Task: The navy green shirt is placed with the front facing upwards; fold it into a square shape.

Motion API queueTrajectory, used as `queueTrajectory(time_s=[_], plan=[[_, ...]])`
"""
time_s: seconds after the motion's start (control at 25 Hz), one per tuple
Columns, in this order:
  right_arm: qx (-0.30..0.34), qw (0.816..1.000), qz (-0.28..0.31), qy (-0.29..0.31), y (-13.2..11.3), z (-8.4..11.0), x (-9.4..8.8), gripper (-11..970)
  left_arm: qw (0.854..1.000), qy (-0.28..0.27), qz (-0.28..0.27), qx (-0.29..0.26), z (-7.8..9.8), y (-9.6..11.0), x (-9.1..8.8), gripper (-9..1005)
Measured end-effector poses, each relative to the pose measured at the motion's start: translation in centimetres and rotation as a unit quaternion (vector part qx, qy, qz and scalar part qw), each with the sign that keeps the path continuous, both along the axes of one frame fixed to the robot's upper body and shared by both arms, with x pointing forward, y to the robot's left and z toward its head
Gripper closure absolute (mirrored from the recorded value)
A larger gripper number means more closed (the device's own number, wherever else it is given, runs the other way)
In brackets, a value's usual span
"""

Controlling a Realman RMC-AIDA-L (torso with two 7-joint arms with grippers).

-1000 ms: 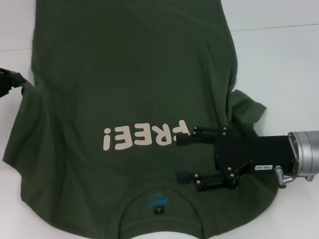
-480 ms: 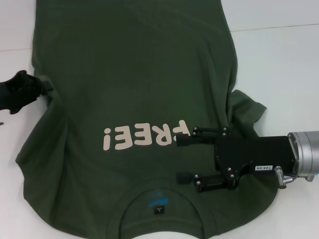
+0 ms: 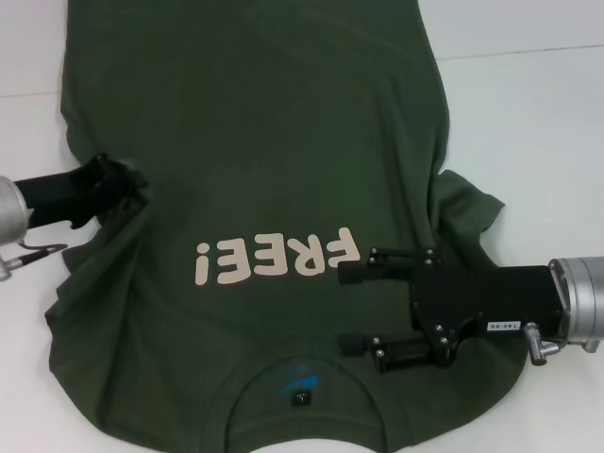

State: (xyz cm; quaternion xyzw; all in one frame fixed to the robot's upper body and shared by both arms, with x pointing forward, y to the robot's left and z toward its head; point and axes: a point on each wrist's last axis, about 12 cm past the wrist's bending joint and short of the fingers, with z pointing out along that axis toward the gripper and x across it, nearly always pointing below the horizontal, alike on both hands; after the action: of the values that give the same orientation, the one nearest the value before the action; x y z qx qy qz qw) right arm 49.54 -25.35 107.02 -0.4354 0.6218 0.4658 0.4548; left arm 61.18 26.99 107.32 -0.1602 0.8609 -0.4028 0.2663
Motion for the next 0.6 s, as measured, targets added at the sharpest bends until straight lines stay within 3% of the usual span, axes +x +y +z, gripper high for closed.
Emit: queueTrajectory(time_s=[0.28,0.52,0.6], plan=[[0.004,1.0,0.0,0.0,-0.2,0.0,-0.3,103,1.0,-0.003,0.004,0.009,-0.4,-0.7,0.0,853],[0.004,1.0,-0.001,-0.002,-0.2,0.0,-0.3,103,1.0,-0.011,-0.018,0.008,0.4,-0.4,0.0,653],[0.004,1.0,-0.001,-0.003,-0.3,0.0,-0.3,103,0.999,-0.016,-0.031,0.009,0.9,-0.2,-0.1,495]])
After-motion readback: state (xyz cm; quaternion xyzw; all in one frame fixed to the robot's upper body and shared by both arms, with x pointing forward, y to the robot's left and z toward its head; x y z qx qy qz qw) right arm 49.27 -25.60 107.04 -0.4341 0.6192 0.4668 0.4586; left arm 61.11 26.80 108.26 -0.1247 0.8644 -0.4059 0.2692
